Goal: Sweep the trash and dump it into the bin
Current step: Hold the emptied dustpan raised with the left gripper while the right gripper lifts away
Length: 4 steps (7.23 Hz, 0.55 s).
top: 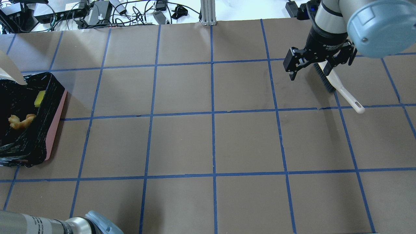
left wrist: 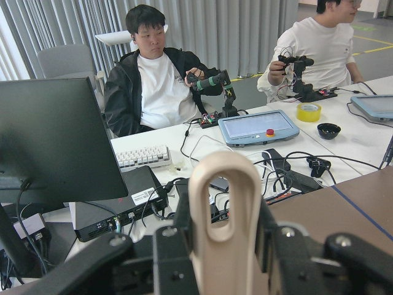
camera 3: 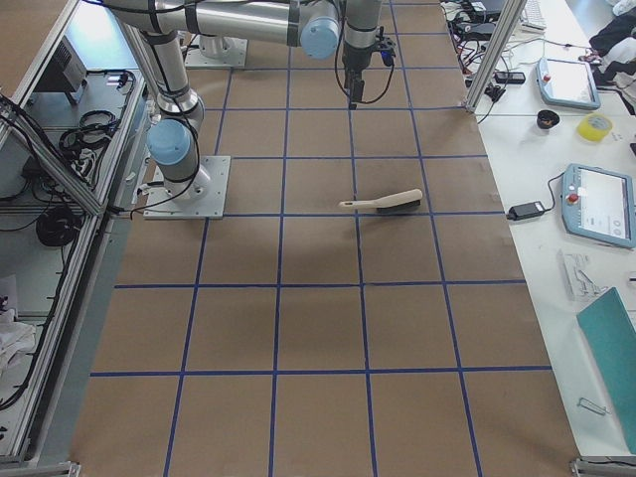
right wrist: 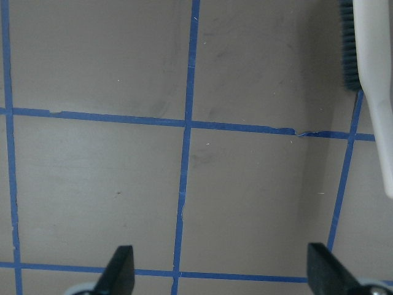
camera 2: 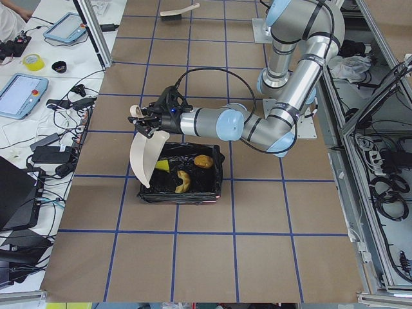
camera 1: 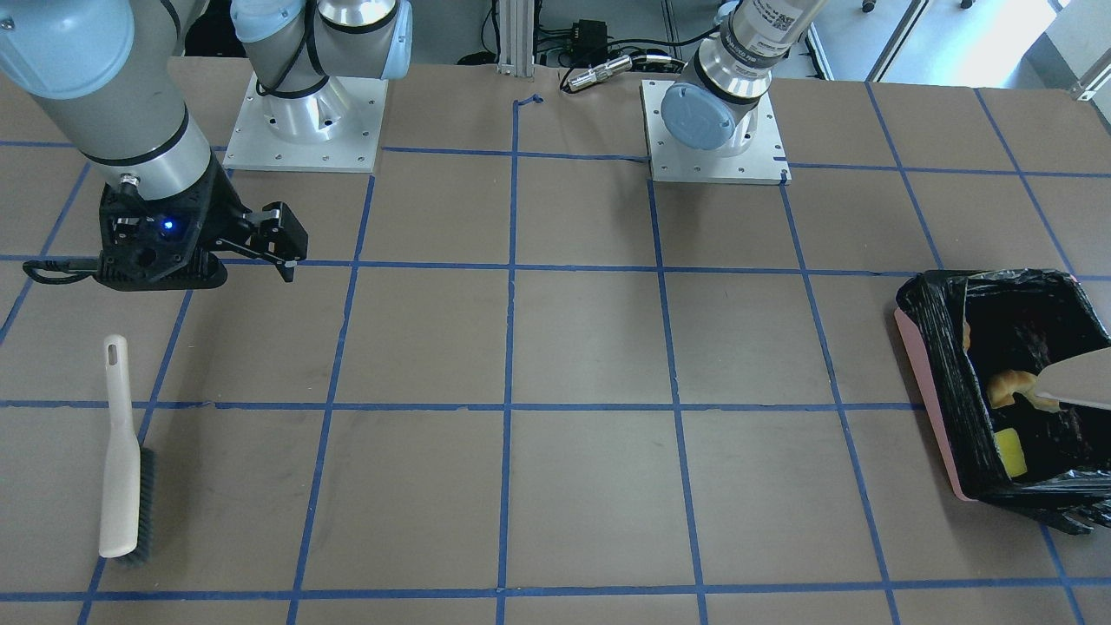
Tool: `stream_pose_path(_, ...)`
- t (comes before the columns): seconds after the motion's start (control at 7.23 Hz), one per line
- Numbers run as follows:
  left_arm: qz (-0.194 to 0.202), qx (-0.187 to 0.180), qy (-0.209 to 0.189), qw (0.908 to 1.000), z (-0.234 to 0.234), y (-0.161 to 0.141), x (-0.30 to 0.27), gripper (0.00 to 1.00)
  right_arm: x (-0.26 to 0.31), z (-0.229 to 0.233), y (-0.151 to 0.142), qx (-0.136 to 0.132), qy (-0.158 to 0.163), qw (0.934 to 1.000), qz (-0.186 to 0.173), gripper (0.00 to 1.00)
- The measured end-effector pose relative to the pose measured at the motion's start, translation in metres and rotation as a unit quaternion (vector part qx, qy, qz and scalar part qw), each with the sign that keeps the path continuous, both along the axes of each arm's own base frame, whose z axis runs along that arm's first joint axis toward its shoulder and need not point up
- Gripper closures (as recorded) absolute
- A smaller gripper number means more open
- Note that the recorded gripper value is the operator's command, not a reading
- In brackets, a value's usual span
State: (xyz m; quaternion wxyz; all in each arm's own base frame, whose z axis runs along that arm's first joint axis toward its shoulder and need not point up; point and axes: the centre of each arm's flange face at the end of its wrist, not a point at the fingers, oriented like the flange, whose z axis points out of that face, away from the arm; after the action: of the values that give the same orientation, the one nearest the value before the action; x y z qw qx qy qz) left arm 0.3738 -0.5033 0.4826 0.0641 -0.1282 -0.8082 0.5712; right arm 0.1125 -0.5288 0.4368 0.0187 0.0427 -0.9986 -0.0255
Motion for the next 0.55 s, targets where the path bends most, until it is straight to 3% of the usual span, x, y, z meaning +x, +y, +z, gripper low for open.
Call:
stream_pose_path(0.28, 0.064, 0.067, 0.028, 0.9953, 0.009, -0.018, -0.028, 1.0, 0.0, 0.001, 0.0, -0.001, 0.0, 1.0, -0.001, 0.0)
stream_pose_path(0.55, 0.121, 0.123, 0.059, 0.9832, 0.02, -0.048, -0.085, 1.0, 0.0, 0.003, 0.002, -0.002, 0.001, 1.0, -0.005, 0.0)
